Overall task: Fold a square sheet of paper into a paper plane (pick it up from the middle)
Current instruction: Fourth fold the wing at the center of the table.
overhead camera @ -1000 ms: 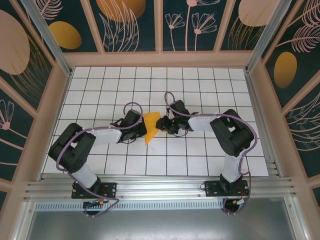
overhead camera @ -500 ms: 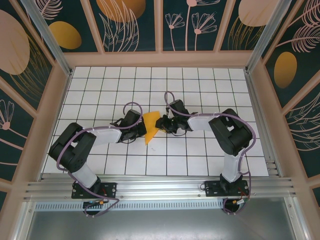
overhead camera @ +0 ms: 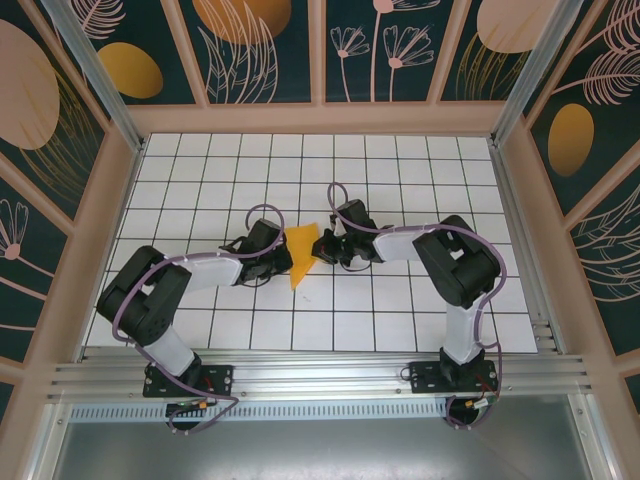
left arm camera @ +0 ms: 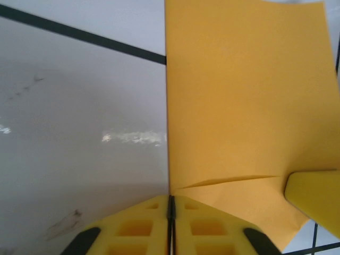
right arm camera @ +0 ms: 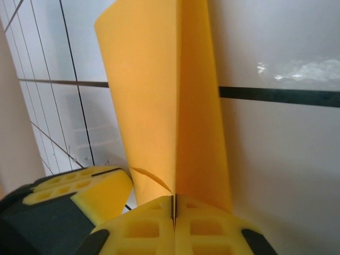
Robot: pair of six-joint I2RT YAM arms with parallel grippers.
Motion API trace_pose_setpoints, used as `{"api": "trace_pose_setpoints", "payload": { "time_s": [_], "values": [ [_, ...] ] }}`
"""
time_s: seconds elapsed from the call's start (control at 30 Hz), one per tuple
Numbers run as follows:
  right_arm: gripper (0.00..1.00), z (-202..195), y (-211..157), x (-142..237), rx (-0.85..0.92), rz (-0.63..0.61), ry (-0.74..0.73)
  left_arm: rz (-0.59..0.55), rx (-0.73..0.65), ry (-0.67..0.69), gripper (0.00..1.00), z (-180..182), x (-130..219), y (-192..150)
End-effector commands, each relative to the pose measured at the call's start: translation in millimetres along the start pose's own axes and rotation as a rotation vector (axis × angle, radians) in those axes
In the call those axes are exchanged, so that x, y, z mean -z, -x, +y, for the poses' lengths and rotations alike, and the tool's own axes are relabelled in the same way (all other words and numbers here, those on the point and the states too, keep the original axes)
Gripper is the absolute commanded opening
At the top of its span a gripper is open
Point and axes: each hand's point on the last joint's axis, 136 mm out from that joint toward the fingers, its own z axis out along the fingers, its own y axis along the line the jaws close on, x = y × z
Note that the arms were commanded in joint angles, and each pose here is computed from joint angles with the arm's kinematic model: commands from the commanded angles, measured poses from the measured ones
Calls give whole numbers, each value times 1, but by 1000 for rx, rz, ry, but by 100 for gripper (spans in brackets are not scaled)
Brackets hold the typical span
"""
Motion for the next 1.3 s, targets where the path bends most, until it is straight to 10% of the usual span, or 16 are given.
{"api": "trace_pose_setpoints", "payload": {
  "time_s": [0.0,0.57,1.27],
  "values": [
    [0,8,9,3,11,-54,-7,-37,-25,16,18,-1,17,11],
    [0,16,15,81,-233,-434,-262,-332,-280,-272,80,-66,101,56],
    [0,-11,7,63,-562,-472,-337,-401,-657,-426,74,-89,63,18]
  ]
}}
